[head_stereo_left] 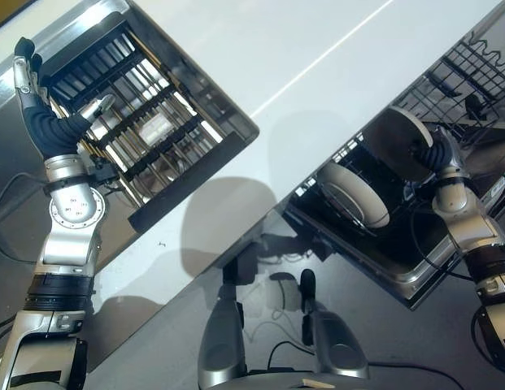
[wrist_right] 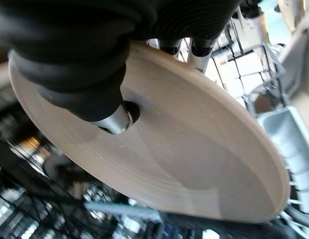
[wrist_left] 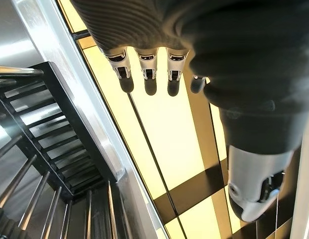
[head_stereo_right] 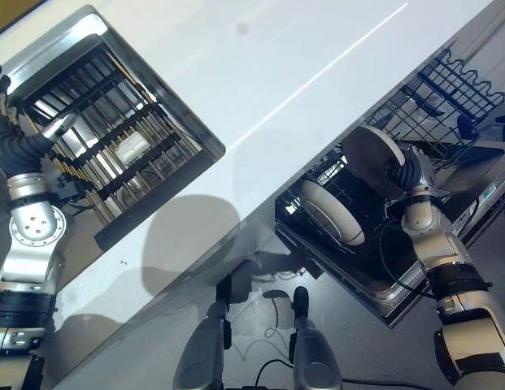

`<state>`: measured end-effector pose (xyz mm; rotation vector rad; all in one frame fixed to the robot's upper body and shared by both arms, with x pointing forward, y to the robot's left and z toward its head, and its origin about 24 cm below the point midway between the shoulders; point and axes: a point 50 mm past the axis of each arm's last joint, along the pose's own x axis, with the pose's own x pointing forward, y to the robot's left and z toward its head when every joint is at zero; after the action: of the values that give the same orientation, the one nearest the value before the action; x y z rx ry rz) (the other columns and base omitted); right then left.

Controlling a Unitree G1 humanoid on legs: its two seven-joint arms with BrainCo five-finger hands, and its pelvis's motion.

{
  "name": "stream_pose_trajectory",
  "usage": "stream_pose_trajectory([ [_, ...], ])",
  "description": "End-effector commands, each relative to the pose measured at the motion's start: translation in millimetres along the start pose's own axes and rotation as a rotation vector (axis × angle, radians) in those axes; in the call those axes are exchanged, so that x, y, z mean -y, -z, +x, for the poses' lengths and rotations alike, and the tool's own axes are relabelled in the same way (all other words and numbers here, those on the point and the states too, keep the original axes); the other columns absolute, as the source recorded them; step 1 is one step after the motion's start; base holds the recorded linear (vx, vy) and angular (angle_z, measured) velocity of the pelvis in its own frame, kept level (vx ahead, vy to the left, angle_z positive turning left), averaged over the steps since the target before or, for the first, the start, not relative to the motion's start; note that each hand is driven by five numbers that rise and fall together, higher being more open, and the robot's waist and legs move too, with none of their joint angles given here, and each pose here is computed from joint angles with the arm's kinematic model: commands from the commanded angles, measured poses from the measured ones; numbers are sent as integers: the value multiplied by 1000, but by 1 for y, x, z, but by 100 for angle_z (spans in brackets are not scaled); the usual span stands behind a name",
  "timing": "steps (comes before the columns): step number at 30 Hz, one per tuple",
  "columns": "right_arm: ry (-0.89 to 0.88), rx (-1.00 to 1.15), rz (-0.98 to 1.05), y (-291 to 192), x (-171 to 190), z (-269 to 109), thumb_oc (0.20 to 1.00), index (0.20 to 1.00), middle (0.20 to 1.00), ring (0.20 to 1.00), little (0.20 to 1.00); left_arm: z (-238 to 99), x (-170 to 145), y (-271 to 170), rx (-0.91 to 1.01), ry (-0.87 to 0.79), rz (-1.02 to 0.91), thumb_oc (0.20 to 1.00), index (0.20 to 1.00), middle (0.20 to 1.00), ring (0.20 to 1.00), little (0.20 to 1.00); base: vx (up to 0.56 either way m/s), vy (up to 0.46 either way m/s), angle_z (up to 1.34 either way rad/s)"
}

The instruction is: Pick up plates and place into dishwasher.

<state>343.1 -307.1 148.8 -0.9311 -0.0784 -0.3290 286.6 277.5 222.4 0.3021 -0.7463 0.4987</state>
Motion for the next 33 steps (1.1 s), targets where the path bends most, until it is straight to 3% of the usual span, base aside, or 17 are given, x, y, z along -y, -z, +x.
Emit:
stream_pose_trajectory([
  [1,-141,20,82,-10,-26,0,200,200,200,200,200,4,9,-6,51,-26,-80,1000,1000,1000,1000,1000,-21,-1,10],
  [19,-142,-17,195,-7,-35,2,206,206,206,206,206,9,21,-9,46,-8,-110,1000,1000,1000,1000,1000,-28,13,2],
  [20,-133,-6,209,-10,-34,1,470,470,470,470,470,9,20,-8,45,-10,-108,1000,1000,1000,1000,1000,0,0,0],
  [21,-124,12,221,-12,-34,0,831,831,831,831,831,8,20,-8,43,-13,-108,1000,1000,1000,1000,1000,0,0,0],
  [22,-115,23,228,-14,-34,-1,1000,1000,1000,1000,1000,7,19,-7,42,-15,-107,1000,1000,1000,1000,1000,0,0,0],
  [33,66,92,288,-21,-13,-13,1000,1000,1000,1000,1000,-6,10,2,9,-21,-70,1000,1000,1000,1000,1000,20,22,-1],
])
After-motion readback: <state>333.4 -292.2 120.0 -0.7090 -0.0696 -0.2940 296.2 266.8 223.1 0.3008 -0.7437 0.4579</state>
